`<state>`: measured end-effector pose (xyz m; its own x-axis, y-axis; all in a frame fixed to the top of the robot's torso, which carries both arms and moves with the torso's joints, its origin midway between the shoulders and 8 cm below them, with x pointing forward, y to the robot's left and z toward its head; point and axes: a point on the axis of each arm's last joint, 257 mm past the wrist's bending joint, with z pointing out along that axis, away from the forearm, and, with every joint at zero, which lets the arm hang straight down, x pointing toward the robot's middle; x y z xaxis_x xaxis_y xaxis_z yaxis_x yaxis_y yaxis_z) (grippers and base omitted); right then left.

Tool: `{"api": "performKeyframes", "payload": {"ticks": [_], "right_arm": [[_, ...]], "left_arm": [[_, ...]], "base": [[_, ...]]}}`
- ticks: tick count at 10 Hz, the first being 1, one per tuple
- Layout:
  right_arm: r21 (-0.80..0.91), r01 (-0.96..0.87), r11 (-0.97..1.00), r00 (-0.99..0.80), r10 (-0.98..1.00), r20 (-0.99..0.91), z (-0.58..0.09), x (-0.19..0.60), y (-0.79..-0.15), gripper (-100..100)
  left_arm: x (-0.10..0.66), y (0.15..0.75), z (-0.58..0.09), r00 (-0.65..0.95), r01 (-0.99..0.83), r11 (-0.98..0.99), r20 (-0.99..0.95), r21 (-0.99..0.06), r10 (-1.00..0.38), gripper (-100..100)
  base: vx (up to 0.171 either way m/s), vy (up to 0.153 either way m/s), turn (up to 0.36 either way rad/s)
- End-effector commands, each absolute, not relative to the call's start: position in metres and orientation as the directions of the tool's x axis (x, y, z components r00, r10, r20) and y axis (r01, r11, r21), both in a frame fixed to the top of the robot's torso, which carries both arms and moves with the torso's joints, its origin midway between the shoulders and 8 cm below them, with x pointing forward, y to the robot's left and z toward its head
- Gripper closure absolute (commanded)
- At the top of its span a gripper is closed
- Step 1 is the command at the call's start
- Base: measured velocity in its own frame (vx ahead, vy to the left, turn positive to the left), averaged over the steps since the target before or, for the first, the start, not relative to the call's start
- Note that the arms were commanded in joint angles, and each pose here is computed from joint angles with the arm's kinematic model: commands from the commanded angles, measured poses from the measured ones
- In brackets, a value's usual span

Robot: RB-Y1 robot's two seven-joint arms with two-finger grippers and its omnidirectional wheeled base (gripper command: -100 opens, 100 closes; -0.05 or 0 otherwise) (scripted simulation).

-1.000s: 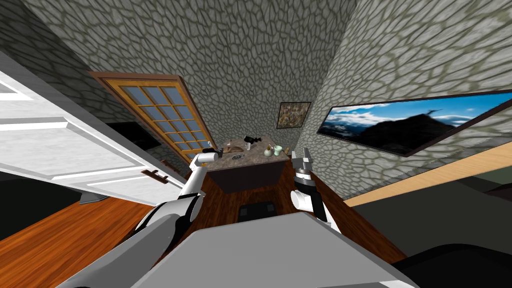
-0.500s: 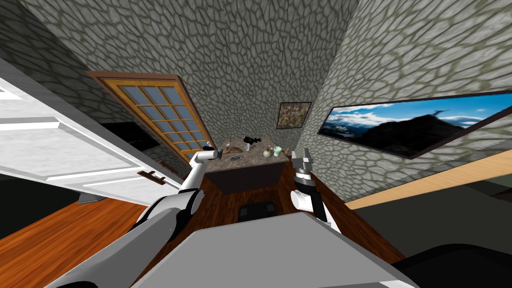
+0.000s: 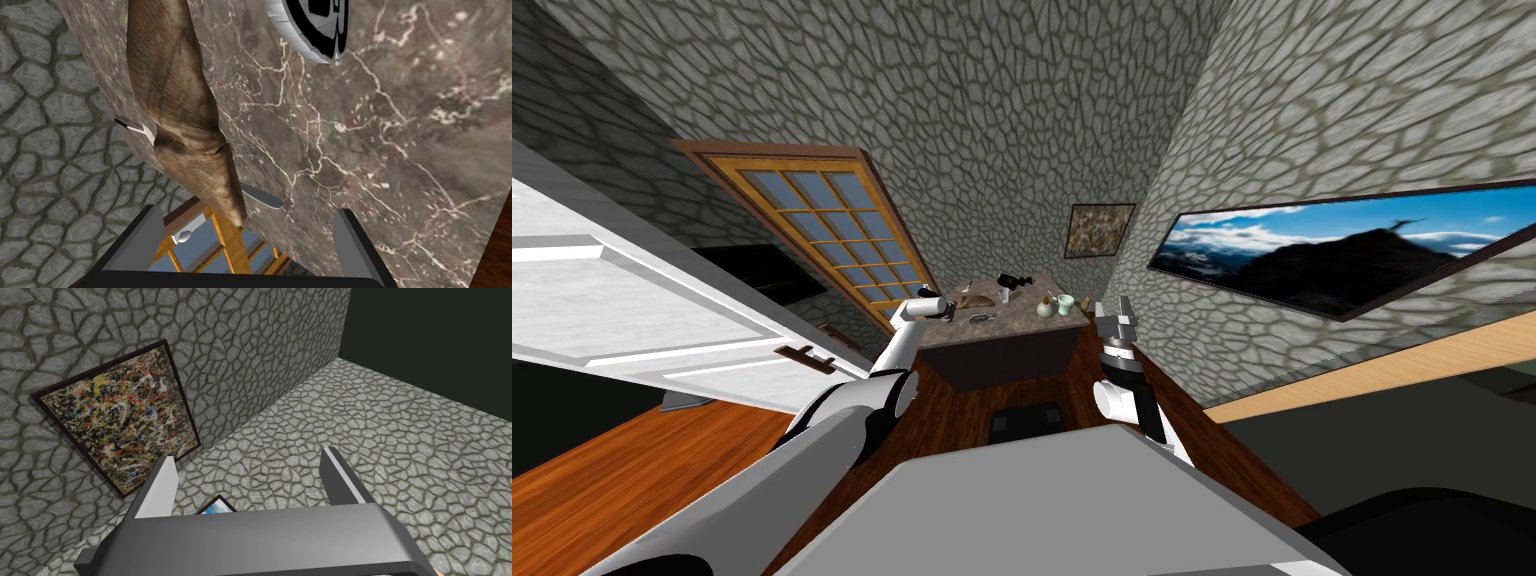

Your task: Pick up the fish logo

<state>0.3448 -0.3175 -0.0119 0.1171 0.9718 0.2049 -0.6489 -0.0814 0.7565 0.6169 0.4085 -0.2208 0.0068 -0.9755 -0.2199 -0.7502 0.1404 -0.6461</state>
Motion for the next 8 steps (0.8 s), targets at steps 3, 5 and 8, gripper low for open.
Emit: {"api": "performKeyframes", "payload": {"ticks": [3,5,8], "right_arm": [[0.757,-0.649,-0.081,0.117,0.972,0.205,-0.012,0.345,-0.318,0],[0.756,-0.649,-0.081,0.117,0.972,0.205,-0.012,0.345,-0.318,0],[0.757,-0.649,-0.081,0.117,0.972,0.205,-0.012,0.345,-0.318,0]], "left_arm": [[0.6,0.412,-0.236,0.012,-0.828,0.096,-0.188,-0.552,-0.982,-100],[0.591,0.414,-0.24,0.018,-0.861,0.071,-0.17,-0.504,-0.985,-100],[0.573,0.415,-0.252,0.025,-0.908,0.039,-0.145,-0.418,-0.989,-100]], "base": [[0.062,-0.062,-0.007],[0.035,-0.043,-0.013],[0.06,-0.059,-0.018]]}}
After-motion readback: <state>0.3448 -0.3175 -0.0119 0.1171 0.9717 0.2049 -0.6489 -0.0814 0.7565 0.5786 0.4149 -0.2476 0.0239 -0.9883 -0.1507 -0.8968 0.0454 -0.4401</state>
